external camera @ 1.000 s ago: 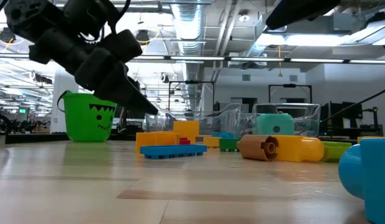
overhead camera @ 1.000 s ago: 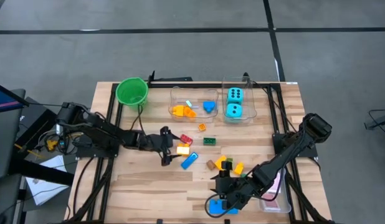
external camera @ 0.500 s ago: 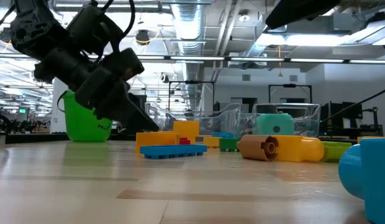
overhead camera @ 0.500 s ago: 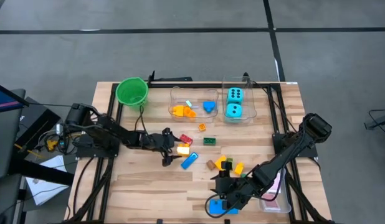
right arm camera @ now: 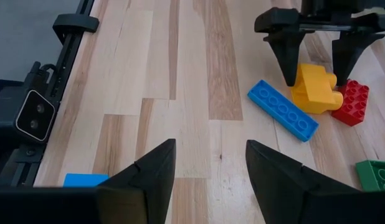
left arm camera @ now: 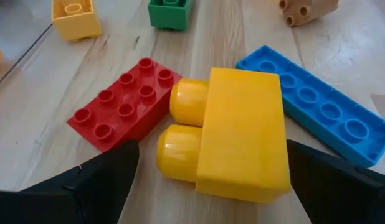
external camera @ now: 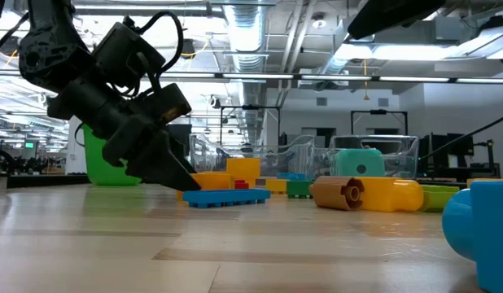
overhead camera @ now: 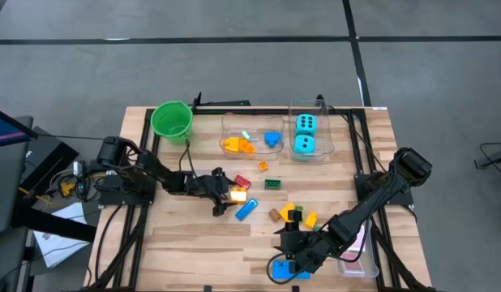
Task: Pick & Place Toys
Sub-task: Put the yellow gamepiece into the left transparent bin
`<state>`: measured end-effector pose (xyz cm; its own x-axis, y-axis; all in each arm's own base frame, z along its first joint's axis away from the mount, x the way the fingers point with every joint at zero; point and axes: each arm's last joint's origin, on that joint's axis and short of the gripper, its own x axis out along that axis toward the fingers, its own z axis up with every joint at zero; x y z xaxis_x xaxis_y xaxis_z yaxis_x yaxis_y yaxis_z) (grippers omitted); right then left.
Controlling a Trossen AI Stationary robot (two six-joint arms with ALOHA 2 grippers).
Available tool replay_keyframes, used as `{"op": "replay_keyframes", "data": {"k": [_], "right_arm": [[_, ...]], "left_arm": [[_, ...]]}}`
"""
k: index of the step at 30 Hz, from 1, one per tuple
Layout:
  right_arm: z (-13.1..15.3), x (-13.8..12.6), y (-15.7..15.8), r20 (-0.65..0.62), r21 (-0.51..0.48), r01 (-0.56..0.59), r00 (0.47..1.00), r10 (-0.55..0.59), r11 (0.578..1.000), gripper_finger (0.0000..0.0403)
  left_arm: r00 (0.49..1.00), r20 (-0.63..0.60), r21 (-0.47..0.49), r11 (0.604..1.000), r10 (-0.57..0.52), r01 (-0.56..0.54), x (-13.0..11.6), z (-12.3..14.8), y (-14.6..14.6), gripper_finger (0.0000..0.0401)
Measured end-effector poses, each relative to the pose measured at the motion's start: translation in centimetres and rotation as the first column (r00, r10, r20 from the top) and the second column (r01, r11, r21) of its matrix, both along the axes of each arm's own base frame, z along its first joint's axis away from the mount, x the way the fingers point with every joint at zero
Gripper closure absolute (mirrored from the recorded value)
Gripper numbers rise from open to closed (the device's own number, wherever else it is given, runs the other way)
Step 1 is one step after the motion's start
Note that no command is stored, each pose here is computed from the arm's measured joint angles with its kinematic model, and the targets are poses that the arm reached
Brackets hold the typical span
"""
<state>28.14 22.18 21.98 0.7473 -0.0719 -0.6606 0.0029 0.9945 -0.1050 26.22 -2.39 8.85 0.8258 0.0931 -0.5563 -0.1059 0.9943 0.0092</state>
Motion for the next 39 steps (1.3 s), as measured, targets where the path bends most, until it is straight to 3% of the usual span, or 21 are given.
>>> {"op": "replay_keyframes", "data": {"k": [7,17,23,29,35,39], "right_arm": [[0.0,0.0,0.0,0.0,0.0,0.0,1.0,0.0,1.0,0.0217],[0.0,0.0,0.0,-0.003,0.002,0.004,1.0,-0.004,1.0,0.0217],[0.0,-0.1,0.0,-0.005,0.001,0.005,1.0,-0.005,1.0,0.0217],[0.0,-0.1,0.0,-0.006,0.001,0.004,1.0,-0.004,1.0,0.0217],[0.0,-0.1,0.0,-0.005,0.001,0.004,1.0,-0.004,1.0,0.0217],[-0.1,-0.1,0.0,-0.006,0.0,0.004,1.0,-0.004,1.0,0.0217]], "left_arm": [[1.0,0.009,-0.006,1.0,0.004,-0.004,0.0,0.1,0.0,0.003],[1.0,0.01,-0.007,1.0,0.004,-0.004,0.0,0.1,0.0,0.0155],[1.0,0.026,-0.025,1.0,0.009,-0.008,0.1,0.3,-0.2,0.0165],[0.983,0.185,-0.021,1.0,-0.019,0.023,0.5,2.8,-0.8,0.0226],[0.928,0.356,0.043,0.99,0.112,-0.136,0.1,7.0,0.3,0.0322],[0.913,0.406,0.004,0.999,0.045,-0.052,-0.3,8.5,0.5,0.0369]]}}
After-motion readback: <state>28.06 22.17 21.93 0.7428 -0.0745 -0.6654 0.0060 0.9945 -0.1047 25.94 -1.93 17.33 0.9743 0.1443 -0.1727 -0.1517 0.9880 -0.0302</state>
